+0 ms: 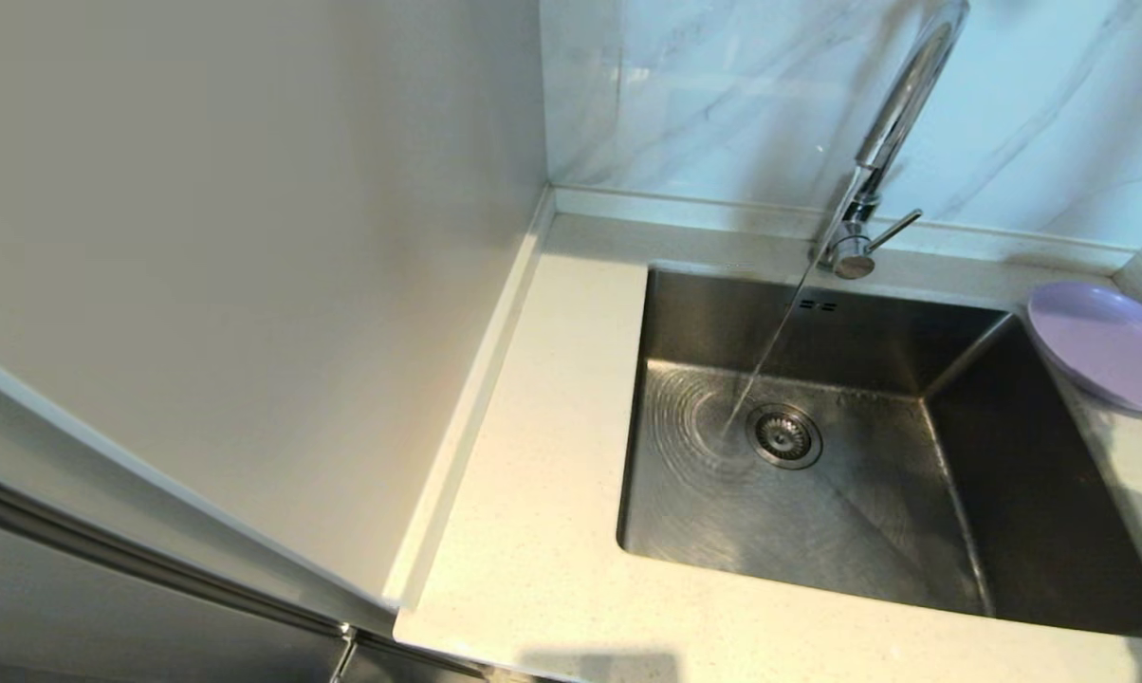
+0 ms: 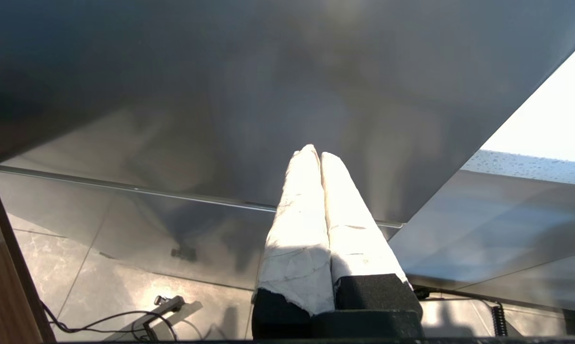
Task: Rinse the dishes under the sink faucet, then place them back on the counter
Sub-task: Place the bowl on the table
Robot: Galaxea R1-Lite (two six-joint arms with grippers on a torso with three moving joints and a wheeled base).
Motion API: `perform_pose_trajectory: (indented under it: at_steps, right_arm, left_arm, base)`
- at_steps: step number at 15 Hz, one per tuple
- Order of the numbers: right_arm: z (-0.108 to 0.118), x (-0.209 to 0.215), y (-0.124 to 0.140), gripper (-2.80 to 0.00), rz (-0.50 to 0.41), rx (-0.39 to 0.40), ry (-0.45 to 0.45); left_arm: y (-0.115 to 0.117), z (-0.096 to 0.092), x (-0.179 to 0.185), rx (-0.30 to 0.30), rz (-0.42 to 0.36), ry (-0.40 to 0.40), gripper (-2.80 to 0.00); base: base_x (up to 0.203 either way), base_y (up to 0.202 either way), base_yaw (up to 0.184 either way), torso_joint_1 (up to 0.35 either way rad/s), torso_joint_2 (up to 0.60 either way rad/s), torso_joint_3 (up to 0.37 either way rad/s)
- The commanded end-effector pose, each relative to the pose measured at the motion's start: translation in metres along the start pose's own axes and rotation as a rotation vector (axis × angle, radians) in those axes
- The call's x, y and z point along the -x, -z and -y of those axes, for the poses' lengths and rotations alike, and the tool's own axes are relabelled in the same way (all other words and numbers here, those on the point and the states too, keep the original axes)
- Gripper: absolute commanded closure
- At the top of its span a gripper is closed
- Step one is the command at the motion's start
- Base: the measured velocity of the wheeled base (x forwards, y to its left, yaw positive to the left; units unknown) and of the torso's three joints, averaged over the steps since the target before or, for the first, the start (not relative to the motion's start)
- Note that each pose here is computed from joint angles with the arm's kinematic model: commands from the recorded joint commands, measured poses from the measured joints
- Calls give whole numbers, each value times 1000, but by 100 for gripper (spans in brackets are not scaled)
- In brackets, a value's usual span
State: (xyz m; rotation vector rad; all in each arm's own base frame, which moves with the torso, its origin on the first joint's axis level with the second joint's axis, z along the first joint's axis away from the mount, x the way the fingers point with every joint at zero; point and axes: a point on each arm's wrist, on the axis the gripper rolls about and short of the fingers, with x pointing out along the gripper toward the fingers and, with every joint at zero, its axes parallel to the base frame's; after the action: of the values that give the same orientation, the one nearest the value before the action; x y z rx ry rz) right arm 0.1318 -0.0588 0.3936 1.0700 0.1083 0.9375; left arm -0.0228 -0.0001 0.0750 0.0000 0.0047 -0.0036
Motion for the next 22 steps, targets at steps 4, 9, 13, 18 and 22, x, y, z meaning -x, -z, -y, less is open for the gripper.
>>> perform_pose_trajectory:
  at_steps: [4, 9, 13, 18, 22]
  right_arm:
    - [25, 4, -17, 0, 71, -394, 211]
    - [45, -3, -18, 0, 286, -705, 472]
    - [72, -22, 6, 0, 237, -400, 854]
    - [71, -31, 8, 0, -52, 354, 910]
    - [88, -27, 18, 0, -269, 692, 910]
  left_arm:
    - [0, 0, 0, 0, 0, 1, 0]
    - [0, 0, 0, 0, 0, 1, 0]
    - [0, 0, 0, 0, 0, -1, 0]
    - [0, 0, 0, 0, 0, -1, 0]
    - [0, 0, 0, 0, 0, -1, 0]
  base:
    - [0, 0, 0, 0, 0, 0]
    - [0, 0, 0, 0, 0, 0]
    - [0, 0, 0, 0, 0, 0]
    - [0, 0, 0, 0, 0, 0]
    - [0, 0, 0, 0, 0, 0]
